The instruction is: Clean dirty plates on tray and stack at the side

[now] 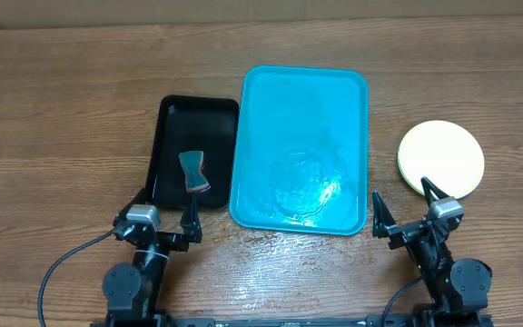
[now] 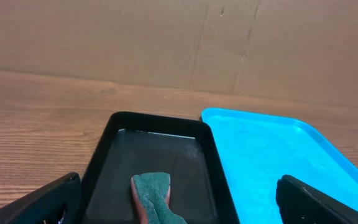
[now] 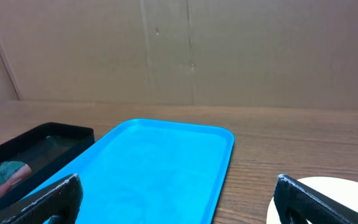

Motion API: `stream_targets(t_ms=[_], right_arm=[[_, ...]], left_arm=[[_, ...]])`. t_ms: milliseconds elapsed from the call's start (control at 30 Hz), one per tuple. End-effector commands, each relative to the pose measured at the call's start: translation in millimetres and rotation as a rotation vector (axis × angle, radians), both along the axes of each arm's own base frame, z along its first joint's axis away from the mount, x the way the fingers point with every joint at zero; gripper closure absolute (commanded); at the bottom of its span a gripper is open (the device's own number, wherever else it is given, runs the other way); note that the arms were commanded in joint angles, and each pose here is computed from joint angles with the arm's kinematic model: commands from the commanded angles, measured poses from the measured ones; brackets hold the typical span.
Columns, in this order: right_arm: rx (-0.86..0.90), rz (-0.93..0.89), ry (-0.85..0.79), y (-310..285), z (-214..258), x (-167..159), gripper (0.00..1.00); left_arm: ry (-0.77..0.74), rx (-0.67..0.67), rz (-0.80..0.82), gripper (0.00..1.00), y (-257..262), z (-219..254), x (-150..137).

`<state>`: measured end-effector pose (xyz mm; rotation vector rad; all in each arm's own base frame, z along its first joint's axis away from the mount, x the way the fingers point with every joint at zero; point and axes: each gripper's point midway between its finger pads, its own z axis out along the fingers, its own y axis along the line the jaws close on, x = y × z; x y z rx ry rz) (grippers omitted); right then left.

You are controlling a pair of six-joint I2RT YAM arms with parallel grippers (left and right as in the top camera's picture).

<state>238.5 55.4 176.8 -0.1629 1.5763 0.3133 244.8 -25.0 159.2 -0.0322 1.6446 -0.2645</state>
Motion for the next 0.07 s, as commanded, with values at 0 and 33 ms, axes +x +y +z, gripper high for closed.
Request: stream_targets(t_ms=[0, 33], right_arm=[[0.0, -0.004, -0.002, -0.1, -2.0, 0.4, 0.0], [0.0, -0.004, -0.002, -0.1, -2.0, 0.4, 0.0]], left_arm=[[0.001, -0.006, 0.003, 0.0, 0.7, -0.9, -0.1], [0.001, -0.006, 0.003, 0.0, 0.7, -0.9, -0.1]])
